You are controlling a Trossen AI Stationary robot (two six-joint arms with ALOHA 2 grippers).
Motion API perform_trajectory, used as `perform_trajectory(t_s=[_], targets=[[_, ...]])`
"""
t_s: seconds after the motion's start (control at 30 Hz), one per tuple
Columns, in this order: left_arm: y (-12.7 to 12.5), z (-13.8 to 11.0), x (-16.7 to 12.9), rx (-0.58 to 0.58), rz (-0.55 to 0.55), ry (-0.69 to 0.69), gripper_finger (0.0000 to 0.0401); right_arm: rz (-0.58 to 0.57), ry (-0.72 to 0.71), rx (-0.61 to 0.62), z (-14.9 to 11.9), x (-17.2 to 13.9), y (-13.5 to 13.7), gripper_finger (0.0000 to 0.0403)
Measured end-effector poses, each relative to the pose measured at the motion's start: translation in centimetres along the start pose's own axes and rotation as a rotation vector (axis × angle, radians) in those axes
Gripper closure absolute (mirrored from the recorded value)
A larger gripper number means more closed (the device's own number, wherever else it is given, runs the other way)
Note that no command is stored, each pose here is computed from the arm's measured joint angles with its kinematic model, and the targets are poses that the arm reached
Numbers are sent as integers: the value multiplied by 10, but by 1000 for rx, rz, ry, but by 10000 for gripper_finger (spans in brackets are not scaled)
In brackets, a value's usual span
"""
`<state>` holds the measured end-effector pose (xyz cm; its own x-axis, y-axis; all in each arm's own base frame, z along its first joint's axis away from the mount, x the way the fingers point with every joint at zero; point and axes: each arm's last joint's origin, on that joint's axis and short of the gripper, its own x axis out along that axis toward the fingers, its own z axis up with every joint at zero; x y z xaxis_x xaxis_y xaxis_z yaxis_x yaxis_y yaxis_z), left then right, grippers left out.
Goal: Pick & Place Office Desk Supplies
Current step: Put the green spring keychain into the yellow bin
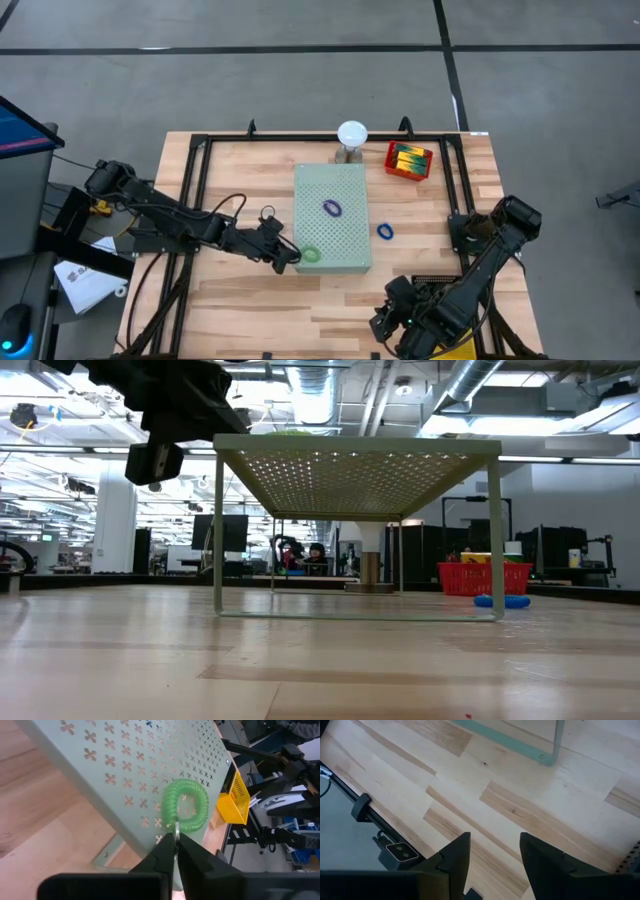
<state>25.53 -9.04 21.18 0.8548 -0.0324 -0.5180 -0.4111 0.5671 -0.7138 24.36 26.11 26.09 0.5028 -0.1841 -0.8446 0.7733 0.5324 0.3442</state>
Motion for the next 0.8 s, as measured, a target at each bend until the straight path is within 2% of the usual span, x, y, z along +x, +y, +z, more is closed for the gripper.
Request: perform_trajectory(t_s=[0.3, 0.47, 0.67, 0.8], targets=[[-1, 1, -2, 3, -7, -2, 399, 5, -6, 2, 0, 0, 0, 235], [-8, 6, -12, 11, -74, -21, 400, 55, -58, 29, 2, 1, 5, 235], [-22, 14, -26, 10, -231, -18, 400, 198, -249, 113, 13, 2, 19, 235], [-30, 15, -30, -7, -318, -20, 400, 284, -412, 92, 25, 4, 33, 235]])
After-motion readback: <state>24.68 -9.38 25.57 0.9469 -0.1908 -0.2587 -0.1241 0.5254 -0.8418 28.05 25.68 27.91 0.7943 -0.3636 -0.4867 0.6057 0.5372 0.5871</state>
